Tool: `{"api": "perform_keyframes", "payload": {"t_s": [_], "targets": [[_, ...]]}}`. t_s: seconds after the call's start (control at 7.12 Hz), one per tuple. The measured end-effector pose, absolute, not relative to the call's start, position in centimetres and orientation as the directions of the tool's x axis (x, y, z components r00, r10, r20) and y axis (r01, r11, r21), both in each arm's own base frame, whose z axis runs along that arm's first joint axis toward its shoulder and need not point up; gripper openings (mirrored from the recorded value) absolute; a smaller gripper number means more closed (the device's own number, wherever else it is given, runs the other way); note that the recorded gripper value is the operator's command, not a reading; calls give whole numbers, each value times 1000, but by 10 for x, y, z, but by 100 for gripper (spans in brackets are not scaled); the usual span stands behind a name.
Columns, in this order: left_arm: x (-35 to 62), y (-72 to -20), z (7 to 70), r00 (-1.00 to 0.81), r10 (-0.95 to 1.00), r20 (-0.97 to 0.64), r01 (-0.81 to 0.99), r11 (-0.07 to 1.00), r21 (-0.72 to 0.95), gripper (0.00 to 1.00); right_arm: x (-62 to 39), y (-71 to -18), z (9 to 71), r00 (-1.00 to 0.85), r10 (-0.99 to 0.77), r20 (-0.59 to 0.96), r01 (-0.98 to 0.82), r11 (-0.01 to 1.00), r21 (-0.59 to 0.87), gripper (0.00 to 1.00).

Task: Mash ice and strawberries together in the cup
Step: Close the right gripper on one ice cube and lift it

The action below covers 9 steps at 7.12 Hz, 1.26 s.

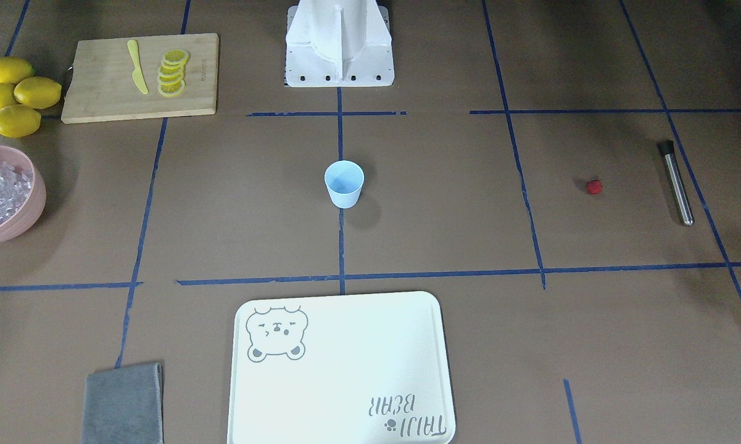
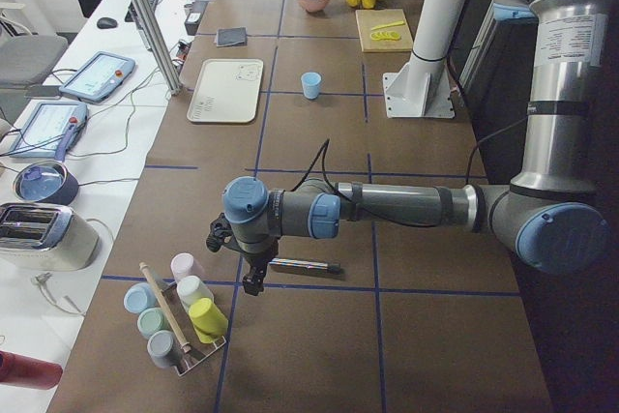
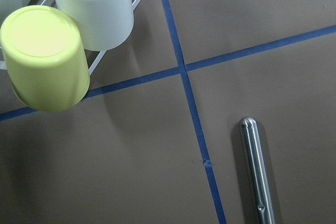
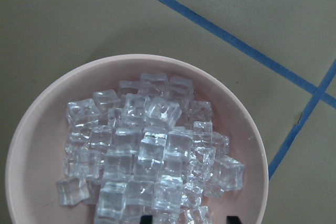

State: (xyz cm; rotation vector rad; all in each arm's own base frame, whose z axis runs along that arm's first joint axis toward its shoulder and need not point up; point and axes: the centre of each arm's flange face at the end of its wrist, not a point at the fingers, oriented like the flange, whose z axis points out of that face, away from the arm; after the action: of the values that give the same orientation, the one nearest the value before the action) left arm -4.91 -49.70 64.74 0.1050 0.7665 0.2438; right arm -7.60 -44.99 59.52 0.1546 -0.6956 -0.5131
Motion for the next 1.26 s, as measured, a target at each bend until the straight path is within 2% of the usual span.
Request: {"api": "perform_keyframes", "payload": {"t_s": [1.26], "targets": [[-49, -495, 648, 693, 258, -673, -181, 966, 183, 100, -111, -457, 613, 638, -511, 576, 449, 854, 261, 55]]}}
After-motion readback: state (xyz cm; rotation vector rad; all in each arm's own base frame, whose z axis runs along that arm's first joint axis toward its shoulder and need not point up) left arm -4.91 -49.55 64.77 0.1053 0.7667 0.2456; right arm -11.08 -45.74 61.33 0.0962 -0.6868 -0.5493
